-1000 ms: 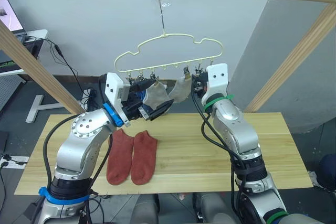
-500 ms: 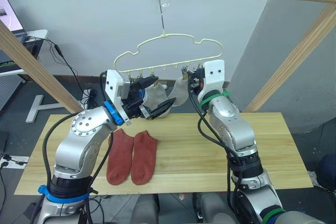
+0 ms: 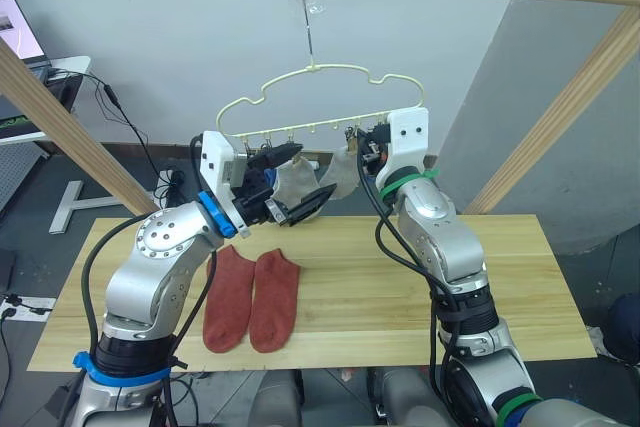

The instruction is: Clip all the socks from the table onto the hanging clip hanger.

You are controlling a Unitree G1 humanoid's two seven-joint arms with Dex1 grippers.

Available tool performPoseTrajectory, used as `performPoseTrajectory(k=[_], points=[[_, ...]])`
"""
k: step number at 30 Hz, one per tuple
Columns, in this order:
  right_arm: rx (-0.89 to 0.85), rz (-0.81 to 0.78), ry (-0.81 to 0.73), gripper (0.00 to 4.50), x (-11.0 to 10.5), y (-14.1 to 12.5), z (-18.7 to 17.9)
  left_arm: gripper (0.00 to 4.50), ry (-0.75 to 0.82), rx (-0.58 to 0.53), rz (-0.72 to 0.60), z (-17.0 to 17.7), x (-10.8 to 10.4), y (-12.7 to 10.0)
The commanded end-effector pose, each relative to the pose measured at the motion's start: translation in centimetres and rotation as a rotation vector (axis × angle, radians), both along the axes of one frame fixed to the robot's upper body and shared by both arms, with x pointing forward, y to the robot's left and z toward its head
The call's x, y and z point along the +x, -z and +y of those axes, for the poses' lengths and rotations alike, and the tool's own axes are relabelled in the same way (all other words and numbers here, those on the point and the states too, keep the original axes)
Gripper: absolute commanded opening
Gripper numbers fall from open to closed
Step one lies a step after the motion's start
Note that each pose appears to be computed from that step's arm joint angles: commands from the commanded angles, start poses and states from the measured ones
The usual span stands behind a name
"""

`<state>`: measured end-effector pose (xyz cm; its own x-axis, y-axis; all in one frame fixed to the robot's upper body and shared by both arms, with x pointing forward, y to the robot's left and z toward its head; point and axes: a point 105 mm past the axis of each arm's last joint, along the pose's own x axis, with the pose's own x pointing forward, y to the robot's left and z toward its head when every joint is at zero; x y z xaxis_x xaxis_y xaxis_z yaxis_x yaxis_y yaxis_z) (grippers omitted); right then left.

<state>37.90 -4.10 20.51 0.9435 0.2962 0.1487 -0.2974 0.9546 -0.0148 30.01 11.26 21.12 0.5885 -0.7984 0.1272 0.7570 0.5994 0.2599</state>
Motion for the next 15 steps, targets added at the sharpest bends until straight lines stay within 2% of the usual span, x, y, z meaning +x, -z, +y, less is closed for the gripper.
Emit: performPoseTrajectory(k=[1, 13, 15], points=[[0.027, -0.053, -0.019, 2.03, -0.26, -1.54, 0.36, 4.50, 0.020, -0.013, -0.066, -0.34, -0.72, -1.64], [0.027, -0.042, -0.037, 2.03, -0.33, -1.29, 0.76, 4.50, 0.022, -0.016, -0.061, -0.43, -0.79, -1.59], [0.028, -0.041, -0.037, 1.64, -0.32, -1.25, 0.76, 4.50, 0.023, -0.017, -0.061, -0.45, -0.81, -1.60]])
